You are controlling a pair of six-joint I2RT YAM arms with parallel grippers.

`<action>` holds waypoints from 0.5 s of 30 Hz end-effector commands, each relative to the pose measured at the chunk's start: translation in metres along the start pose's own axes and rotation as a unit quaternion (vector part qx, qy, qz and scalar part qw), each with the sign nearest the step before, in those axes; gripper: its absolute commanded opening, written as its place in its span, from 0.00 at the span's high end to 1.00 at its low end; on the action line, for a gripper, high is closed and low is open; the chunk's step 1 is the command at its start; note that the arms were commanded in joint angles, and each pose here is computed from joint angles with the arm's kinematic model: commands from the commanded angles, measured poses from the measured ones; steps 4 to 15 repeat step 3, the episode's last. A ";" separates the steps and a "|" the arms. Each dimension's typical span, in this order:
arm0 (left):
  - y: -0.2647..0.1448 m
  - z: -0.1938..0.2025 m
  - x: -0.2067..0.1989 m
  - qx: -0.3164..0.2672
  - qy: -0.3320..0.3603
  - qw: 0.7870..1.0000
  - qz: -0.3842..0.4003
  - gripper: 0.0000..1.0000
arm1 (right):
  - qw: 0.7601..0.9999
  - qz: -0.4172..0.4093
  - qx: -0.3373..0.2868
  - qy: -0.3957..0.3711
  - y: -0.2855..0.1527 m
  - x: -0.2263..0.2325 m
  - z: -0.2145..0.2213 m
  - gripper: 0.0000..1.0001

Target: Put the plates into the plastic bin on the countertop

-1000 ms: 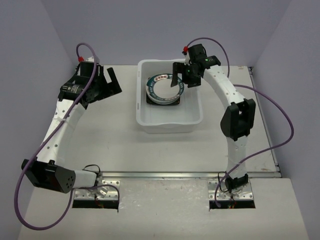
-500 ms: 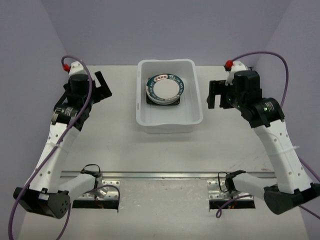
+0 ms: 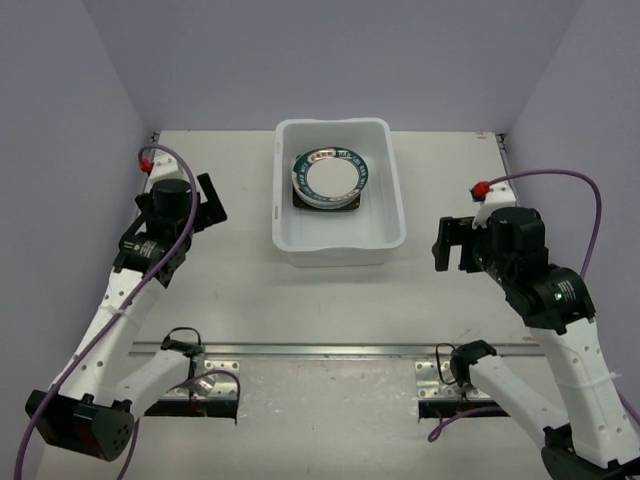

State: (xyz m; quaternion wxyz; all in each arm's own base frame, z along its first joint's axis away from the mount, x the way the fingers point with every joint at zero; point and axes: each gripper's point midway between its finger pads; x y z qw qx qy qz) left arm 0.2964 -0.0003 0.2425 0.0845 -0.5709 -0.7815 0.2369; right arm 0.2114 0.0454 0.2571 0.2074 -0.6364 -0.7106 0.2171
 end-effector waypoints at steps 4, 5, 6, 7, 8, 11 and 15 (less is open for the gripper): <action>-0.008 -0.026 0.000 -0.049 -0.001 0.999 -0.003 0.00 | 0.999 0.012 -0.052 0.005 0.003 -0.003 -0.023 0.01; -0.008 -0.026 0.000 -0.049 -0.001 0.999 -0.003 0.00 | 0.999 0.012 -0.052 0.005 0.003 -0.003 -0.023 0.01; -0.008 -0.026 0.000 -0.049 -0.001 0.999 -0.003 0.00 | 0.999 0.012 -0.052 0.005 0.003 -0.003 -0.023 0.01; -0.008 -0.026 0.000 -0.049 -0.001 0.999 -0.003 0.00 | 0.999 0.012 -0.052 0.005 0.003 -0.003 -0.023 0.01; -0.008 -0.026 0.000 -0.049 -0.001 0.999 -0.003 0.00 | 0.999 0.012 -0.052 0.005 0.003 -0.003 -0.023 0.01; -0.008 -0.026 0.000 -0.049 -0.001 0.999 -0.003 0.00 | 0.999 0.012 -0.052 0.005 0.003 -0.003 -0.023 0.01; -0.008 -0.026 0.000 -0.049 -0.001 0.999 -0.003 0.00 | 0.999 0.012 -0.052 0.005 0.003 -0.003 -0.023 0.01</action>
Point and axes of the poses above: each gripper's point midway between its finger pads, its own y axis out along the fingers, its own x axis along the line the jaws close on, z = x × y
